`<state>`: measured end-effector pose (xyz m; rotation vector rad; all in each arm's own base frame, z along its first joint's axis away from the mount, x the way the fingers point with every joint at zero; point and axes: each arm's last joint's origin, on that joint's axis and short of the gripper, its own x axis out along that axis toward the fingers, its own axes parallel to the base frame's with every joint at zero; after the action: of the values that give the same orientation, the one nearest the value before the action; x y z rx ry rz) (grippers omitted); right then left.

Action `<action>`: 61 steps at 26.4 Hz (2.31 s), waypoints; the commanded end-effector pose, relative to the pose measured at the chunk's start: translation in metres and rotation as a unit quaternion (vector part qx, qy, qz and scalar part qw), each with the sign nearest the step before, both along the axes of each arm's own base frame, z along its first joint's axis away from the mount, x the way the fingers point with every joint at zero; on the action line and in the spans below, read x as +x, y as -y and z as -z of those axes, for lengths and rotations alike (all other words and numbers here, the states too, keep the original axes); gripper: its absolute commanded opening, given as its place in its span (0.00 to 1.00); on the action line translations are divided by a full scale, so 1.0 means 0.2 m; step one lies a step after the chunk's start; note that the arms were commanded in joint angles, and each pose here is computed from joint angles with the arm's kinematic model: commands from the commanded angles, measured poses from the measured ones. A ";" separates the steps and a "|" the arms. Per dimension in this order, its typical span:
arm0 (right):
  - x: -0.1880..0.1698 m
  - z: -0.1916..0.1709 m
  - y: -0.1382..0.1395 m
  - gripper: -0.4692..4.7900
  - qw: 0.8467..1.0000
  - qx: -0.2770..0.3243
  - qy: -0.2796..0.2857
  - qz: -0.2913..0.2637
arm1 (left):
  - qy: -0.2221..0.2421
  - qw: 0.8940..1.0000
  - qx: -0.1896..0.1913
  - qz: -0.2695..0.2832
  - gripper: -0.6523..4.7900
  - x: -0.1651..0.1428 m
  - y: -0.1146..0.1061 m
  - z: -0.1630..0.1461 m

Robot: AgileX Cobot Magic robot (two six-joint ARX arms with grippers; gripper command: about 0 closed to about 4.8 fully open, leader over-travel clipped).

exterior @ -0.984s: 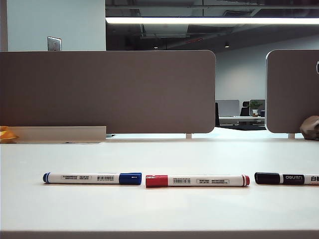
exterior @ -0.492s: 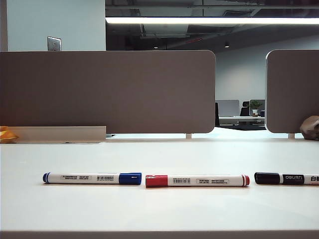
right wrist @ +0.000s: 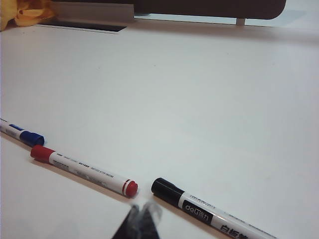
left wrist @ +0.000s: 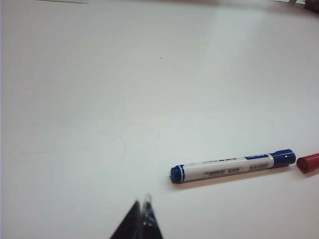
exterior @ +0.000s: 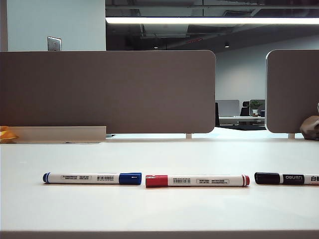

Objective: Pick up the markers one by one and line them up horizontally in a straight line on the table.

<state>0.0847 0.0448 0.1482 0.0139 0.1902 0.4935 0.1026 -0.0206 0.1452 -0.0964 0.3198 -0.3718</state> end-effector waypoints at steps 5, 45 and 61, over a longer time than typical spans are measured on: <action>0.00 0.01 0.00 0.10 1.000 0.001 -0.002 -0.001 | 0.005 1.000 0.003 -0.001 0.11 0.00 0.00 0.00; 0.06 0.01 0.20 0.10 0.977 0.001 -0.001 0.215 | 0.082 0.990 0.002 -0.118 0.11 -0.03 -0.12 -0.03; 0.06 0.01 0.20 0.10 0.978 0.002 -0.001 0.209 | 0.083 0.990 0.002 -0.118 0.11 -0.03 -0.12 -0.03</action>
<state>0.0957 0.0051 0.1482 0.0551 0.1811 0.0641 0.0958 0.0040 0.1510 -0.1039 0.1510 -0.1384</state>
